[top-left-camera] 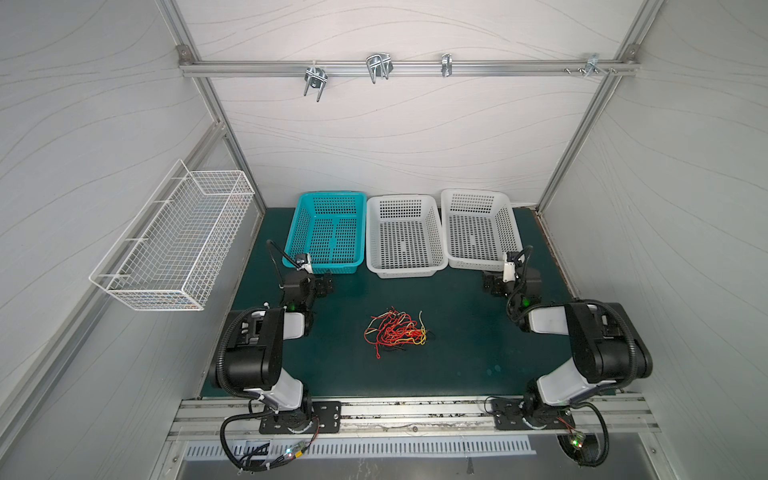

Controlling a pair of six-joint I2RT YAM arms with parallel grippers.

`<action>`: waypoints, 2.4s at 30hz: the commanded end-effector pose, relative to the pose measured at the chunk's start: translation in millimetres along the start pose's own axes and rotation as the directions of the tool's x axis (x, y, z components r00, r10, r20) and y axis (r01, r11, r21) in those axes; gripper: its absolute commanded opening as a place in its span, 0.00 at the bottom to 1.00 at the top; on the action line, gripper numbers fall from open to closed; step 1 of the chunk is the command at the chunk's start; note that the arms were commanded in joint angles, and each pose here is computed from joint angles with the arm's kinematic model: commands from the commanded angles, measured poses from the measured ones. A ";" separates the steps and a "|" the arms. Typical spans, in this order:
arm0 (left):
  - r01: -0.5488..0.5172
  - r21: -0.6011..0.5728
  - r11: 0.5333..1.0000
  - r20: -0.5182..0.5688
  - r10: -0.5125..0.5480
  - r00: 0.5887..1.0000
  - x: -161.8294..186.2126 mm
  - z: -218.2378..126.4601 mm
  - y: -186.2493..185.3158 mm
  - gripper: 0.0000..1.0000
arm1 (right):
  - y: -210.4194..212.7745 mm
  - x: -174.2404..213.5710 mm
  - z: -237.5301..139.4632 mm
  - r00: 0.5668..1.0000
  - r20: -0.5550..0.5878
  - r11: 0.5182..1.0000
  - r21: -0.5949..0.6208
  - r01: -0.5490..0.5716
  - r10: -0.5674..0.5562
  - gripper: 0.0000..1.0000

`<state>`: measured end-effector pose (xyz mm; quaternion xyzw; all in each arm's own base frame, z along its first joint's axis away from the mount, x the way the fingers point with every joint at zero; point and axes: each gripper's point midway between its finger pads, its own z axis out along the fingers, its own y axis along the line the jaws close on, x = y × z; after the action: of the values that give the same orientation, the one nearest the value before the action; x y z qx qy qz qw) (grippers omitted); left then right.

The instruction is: Untangle the cables

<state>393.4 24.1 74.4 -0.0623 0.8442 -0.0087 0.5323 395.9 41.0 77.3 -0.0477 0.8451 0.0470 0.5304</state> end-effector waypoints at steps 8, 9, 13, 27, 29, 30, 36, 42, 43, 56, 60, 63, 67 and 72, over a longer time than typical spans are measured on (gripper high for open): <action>0.008 -0.013 1.000 0.022 -0.007 1.000 -43.8 -16.3 -2.3 0.99 | 4.5 -37.1 -28.3 0.997 0.053 0.997 0.064 0.044 -0.048 0.99; 0.012 -0.012 1.000 0.018 -0.012 1.000 -47.1 -18.7 -2.8 0.99 | 7.9 -39.9 -30.1 0.998 0.043 0.997 0.059 0.048 -0.051 0.99; 0.039 0.030 0.999 -0.048 -0.038 0.998 -53.6 -25.7 -16.0 1.00 | 30.7 -44.5 -36.6 0.996 -0.031 0.997 0.016 0.081 -0.080 0.99; -0.076 0.171 0.982 -0.305 0.127 0.944 -17.5 -45.8 -99.7 0.99 | 139.2 -23.6 -82.9 0.957 -0.173 0.940 -0.291 0.178 -0.235 0.99; -0.054 0.221 0.974 -0.300 0.120 0.946 -17.2 -51.9 -118.1 0.99 | 157.3 -23.0 -90.8 0.948 -0.176 0.918 -0.345 0.194 -0.266 0.99; -0.048 0.248 0.968 -0.293 0.122 0.948 -16.8 -55.5 -128.7 0.99 | 167.3 -22.1 -95.4 0.943 -0.178 0.905 -0.376 0.200 -0.283 0.99; 0.002 0.372 0.928 -0.261 0.102 0.960 -12.1 -79.1 -174.9 1.00 | 224.0 -17.4 -122.5 0.917 -0.156 0.815 -0.530 0.235 -0.367 0.98; 0.110 0.441 0.891 -0.199 -0.022 0.980 -21.1 -104.6 -195.1 1.00 | 267.3 -3.9 -141.0 0.892 -0.189 0.737 -0.645 0.202 -0.410 0.92; 0.112 0.453 0.884 -0.170 -0.038 0.985 -23.6 -110.8 -197.0 1.00 | 272.3 -1.5 -143.8 0.890 -0.198 0.729 -0.658 0.189 -0.410 0.91; 0.190 0.486 0.853 -0.230 -0.085 0.969 -11.4 -135.5 -197.2 1.00 | 290.3 57.7 -169.9 0.839 -0.342 0.712 -0.698 0.075 -0.423 0.68; 0.257 0.443 0.859 -0.207 -0.181 0.962 -13.5 -130.3 -188.3 1.00 | 284.1 73.2 -171.6 0.831 -0.379 0.726 -0.687 0.042 -0.407 0.51; 0.285 0.453 0.844 -0.156 -0.240 0.958 -20.1 -132.3 -183.9 1.00 | 283.4 76.1 -171.1 0.841 -0.381 0.729 -0.684 0.025 -0.385 0.49; 0.305 0.452 0.838 -0.127 -0.278 0.952 -27.6 -134.3 -180.8 1.00 | 290.0 76.8 -167.2 0.845 -0.371 0.720 -0.694 0.022 -0.384 0.43; 0.319 0.466 0.825 -0.141 -0.287 0.947 -27.8 -136.3 -183.7 1.00 | 302.0 73.9 -163.0 0.852 -0.355 0.699 -0.715 0.018 -0.386 0.36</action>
<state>291.6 -159.3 145.7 -0.0457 0.8395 -0.2800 0.4634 176.2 300.8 78.4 -0.3422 0.8712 0.2599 0.2374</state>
